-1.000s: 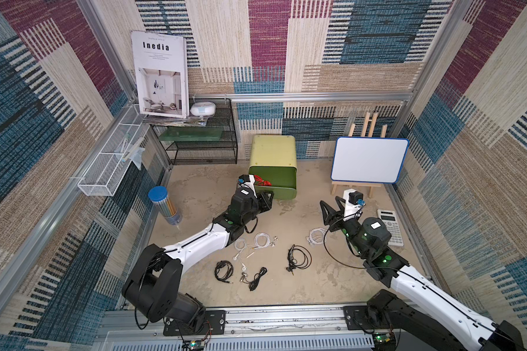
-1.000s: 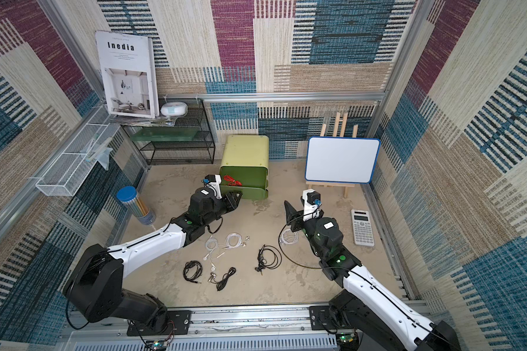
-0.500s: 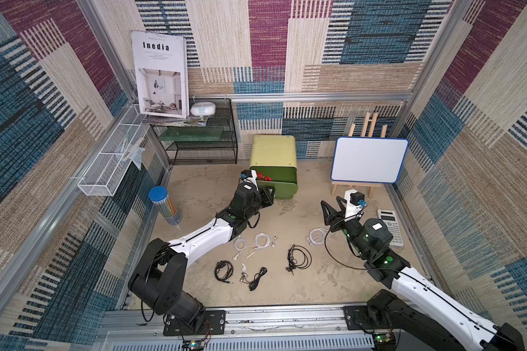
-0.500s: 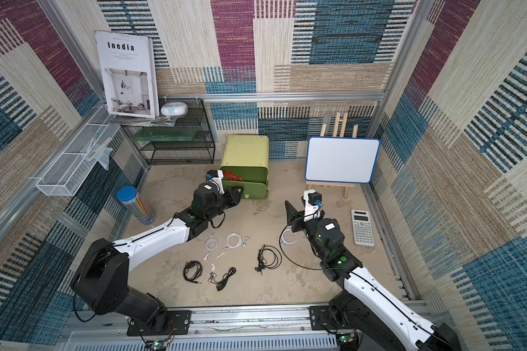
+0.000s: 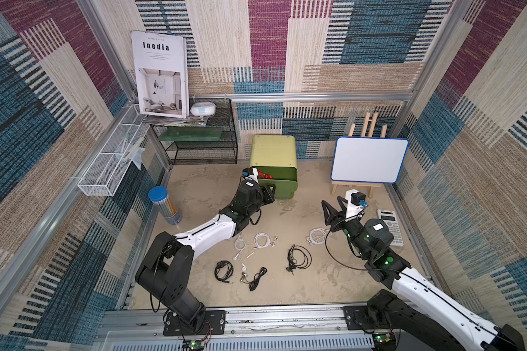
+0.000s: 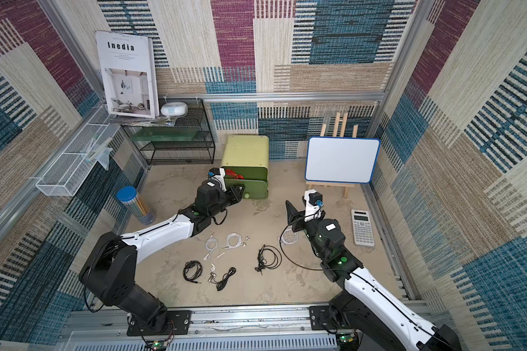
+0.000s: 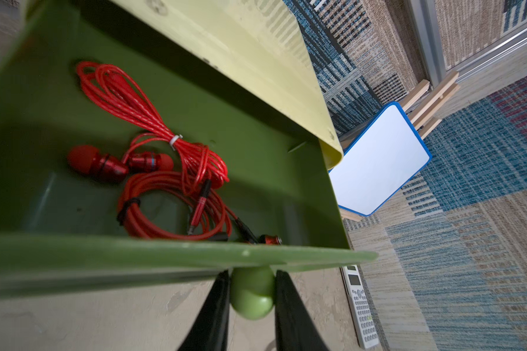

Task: Place the wired earphones into the drawer by color
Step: Close the drawer in the storage box.

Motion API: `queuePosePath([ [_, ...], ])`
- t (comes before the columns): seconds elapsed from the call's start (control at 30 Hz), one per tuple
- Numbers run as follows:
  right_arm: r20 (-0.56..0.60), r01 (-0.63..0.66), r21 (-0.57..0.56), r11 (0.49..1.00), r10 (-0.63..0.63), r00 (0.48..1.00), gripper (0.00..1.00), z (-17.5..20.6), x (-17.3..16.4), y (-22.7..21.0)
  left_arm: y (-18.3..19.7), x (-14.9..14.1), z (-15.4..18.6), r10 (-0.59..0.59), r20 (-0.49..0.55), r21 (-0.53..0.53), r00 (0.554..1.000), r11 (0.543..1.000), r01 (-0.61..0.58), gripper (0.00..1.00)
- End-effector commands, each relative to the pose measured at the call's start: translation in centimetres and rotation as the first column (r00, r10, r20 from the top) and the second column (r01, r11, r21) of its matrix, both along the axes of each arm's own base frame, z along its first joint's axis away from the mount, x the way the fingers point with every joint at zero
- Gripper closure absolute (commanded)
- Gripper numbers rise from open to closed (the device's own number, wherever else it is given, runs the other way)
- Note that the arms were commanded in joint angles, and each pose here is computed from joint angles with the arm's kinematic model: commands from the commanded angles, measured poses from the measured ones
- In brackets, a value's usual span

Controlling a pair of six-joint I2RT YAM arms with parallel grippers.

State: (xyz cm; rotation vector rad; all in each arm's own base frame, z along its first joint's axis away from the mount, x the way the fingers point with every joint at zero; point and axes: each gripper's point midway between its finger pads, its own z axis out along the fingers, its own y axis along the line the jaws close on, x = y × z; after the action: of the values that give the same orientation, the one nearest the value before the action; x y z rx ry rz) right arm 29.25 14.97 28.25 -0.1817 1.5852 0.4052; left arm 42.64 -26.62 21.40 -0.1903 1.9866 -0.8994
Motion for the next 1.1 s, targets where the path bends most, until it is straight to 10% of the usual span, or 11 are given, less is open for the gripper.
queuePosePath([
  [0.0,0.023,0.011,0.011,1.0,-0.011,1.0,0.34,0.6,0.0,-0.2,-0.2,0.7,1.4,0.0,0.047,-0.023,0.999,1.0,0.001,0.77],
  [1.07,0.026,0.023,0.006,1.0,-0.023,0.999,0.34,0.5,0.0,-0.5,-0.6,4.6,2.1,-0.001,0.062,-0.019,0.998,1.0,0.002,0.65],
])
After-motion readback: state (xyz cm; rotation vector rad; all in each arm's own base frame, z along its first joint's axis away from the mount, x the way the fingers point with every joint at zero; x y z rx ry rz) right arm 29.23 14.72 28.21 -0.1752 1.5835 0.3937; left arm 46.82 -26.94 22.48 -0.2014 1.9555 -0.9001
